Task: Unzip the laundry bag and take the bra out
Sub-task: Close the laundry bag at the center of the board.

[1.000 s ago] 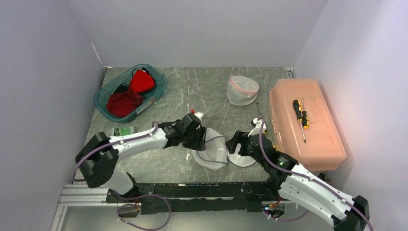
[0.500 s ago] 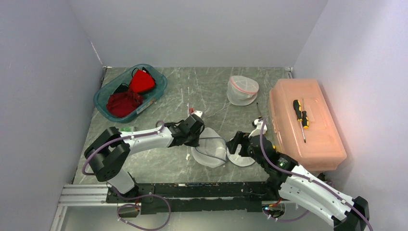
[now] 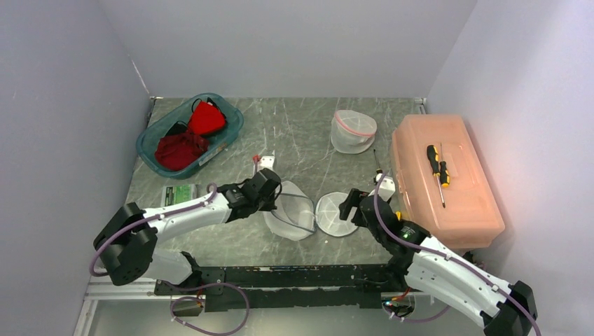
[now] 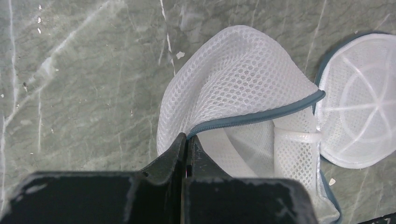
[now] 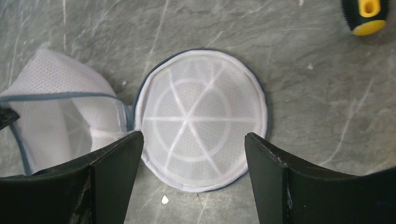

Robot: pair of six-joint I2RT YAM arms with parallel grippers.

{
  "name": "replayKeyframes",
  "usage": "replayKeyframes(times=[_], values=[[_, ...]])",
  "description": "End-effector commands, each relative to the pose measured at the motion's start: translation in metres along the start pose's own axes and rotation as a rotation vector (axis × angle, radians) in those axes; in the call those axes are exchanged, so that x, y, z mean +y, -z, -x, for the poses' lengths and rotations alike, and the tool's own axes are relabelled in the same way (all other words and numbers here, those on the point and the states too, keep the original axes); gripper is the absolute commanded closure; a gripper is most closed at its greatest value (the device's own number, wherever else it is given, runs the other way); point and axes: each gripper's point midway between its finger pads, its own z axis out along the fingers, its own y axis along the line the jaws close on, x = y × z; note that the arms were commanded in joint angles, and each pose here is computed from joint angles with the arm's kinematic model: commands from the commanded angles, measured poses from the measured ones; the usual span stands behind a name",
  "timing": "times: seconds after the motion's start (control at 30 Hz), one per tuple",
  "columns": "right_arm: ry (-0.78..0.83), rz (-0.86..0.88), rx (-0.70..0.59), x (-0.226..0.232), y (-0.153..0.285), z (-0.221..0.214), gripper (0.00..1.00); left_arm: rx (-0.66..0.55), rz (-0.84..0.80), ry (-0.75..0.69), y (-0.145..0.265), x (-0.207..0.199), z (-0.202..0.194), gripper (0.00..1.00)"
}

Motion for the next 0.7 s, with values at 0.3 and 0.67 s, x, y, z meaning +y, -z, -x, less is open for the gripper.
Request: replayKeyframes(times=[0.3,0.67], values=[[-0.231,-0.152,0.029,-0.036,-0.026,-0.021,0.33,-0.032,0.102,0.077,0.01,0.037,-0.014,0.97],[-0.18,-0.157,0.065,-0.026,-0.053,-0.024,0.44,-0.032,0.062,0.056,0.008,0.03,-0.015,0.97]])
